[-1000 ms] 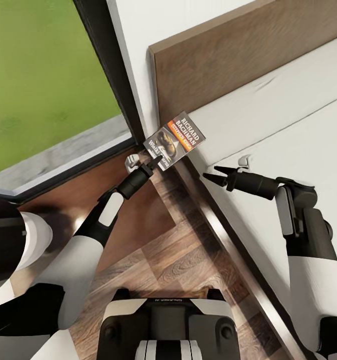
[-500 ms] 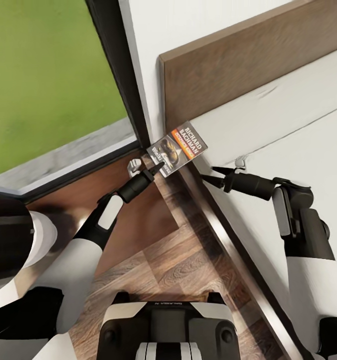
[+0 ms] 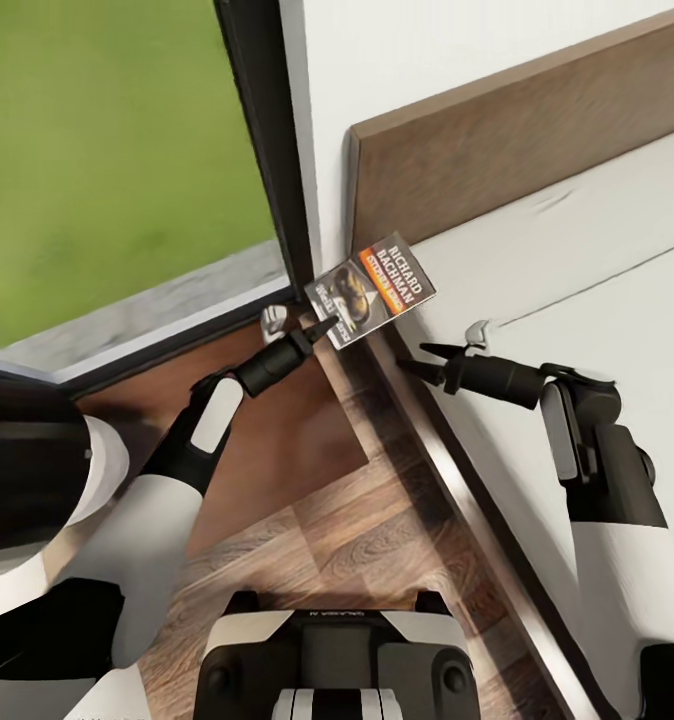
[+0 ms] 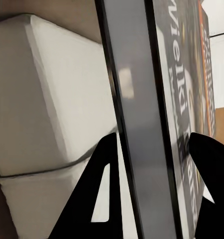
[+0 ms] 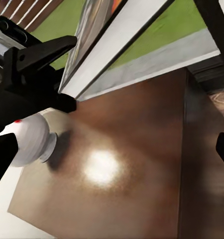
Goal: In the bedroom, move the book from the bed onto either nightstand, and place the two sandals side by side next to the bed.
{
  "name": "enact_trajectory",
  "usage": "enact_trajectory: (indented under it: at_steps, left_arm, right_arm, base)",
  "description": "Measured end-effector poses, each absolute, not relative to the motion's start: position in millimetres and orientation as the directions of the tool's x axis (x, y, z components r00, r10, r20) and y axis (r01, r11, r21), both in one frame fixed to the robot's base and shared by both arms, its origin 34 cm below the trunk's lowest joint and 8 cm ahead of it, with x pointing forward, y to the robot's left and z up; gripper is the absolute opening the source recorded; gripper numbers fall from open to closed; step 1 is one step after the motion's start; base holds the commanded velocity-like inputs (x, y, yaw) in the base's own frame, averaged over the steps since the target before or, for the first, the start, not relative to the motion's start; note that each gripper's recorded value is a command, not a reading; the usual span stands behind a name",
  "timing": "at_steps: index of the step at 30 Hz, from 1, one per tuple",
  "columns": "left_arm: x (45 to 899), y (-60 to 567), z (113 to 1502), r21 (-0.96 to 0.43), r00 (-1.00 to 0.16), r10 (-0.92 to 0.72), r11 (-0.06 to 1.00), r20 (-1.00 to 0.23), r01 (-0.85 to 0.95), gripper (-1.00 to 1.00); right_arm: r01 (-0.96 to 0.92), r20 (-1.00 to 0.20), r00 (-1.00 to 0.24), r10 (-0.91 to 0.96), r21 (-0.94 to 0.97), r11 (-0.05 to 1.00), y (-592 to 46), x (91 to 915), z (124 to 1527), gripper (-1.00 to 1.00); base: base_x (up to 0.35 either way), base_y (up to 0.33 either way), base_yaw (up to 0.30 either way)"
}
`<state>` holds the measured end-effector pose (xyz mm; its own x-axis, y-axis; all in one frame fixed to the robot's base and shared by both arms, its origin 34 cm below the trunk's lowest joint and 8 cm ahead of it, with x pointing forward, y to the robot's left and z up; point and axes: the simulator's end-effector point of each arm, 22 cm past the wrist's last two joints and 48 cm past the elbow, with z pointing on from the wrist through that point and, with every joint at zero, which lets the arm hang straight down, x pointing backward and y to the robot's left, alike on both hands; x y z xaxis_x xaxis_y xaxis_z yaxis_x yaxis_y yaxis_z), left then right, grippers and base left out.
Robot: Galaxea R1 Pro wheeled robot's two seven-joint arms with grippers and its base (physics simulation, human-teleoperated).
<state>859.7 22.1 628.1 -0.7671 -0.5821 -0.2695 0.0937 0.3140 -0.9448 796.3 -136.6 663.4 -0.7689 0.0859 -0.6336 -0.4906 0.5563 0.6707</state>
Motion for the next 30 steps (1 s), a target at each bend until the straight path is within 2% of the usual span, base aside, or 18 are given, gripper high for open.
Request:
enact_trajectory:
  at_steps: [7,21,30]
  left_arm:
    - [862,20,637,-0.943,-0.768,-0.576,0.314,-0.28,0.108,-1.0]
    - [796,39,566,-0.919,-0.846,-0.496,0.394,-0.197,-0.017,-1.0]
    - [772,38,556,-0.934,-0.846,-0.522,0.346,-0.11,-0.092,-1.0]
  right_arm:
    - [-0.495,-0.638,-0.764,0.094,0.673,0.549,-137,797,671,1.0]
    - [-0.457,-0.571,-0.818,0.078,0.725,0.514,-117,767,651,1.0]
    - [-0.451,-0.555,-0.828,0.071,0.737,0.503,-114,763,652,1.0]
  base:
    - [0.0,0.0,0.163]
    - [0.0,0.0,0.0]
    - [0.0,0.0,0.0]
